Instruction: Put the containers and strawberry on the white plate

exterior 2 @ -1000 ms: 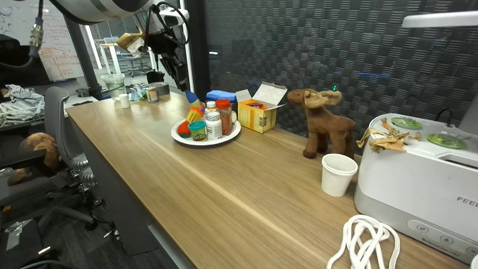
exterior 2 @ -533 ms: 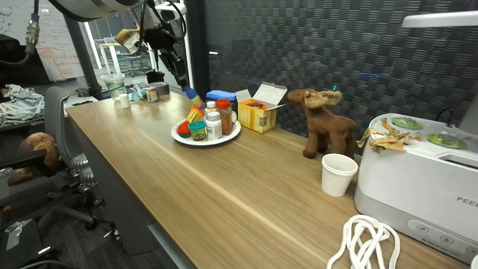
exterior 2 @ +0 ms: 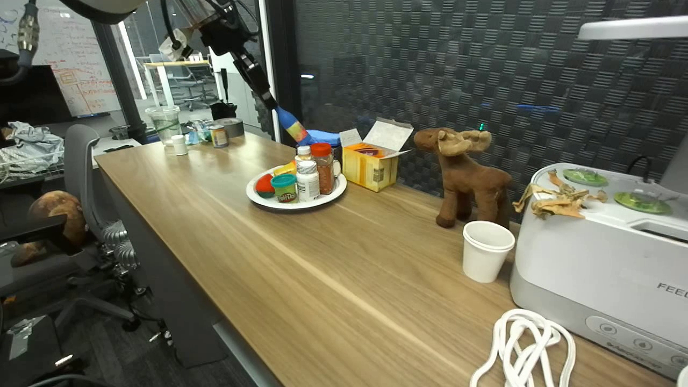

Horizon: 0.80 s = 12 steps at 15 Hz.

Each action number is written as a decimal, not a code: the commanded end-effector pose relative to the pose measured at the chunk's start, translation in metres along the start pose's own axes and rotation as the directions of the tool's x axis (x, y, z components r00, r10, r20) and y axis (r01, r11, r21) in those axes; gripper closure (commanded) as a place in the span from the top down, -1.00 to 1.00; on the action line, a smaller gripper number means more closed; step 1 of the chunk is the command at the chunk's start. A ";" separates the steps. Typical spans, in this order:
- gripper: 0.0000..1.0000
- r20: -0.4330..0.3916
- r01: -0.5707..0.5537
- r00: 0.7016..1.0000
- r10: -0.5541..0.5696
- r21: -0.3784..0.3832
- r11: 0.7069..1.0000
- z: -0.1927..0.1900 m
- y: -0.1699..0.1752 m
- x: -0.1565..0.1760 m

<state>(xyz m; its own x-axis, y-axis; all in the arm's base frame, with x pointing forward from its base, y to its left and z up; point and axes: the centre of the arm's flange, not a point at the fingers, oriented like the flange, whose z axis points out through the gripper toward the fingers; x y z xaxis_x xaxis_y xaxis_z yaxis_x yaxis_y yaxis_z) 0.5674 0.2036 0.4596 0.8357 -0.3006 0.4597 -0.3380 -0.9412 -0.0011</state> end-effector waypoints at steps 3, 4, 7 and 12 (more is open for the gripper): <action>-0.90 0.017 -0.048 0.999 0.048 -0.010 0.999 -0.005 0.009 -0.019; -0.90 0.028 -0.054 0.998 0.054 -0.010 0.999 -0.002 0.011 -0.022; -0.90 0.059 -0.070 0.996 0.070 -0.007 0.998 0.004 0.016 -0.030; -0.90 0.027 -0.082 0.996 0.083 -0.032 0.996 -0.004 0.014 -0.030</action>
<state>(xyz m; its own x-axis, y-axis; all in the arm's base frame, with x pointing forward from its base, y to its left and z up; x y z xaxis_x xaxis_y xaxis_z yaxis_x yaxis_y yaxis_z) 0.5457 0.1994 0.4341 0.8396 -0.3661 0.4014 -0.3978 -0.9175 -0.0046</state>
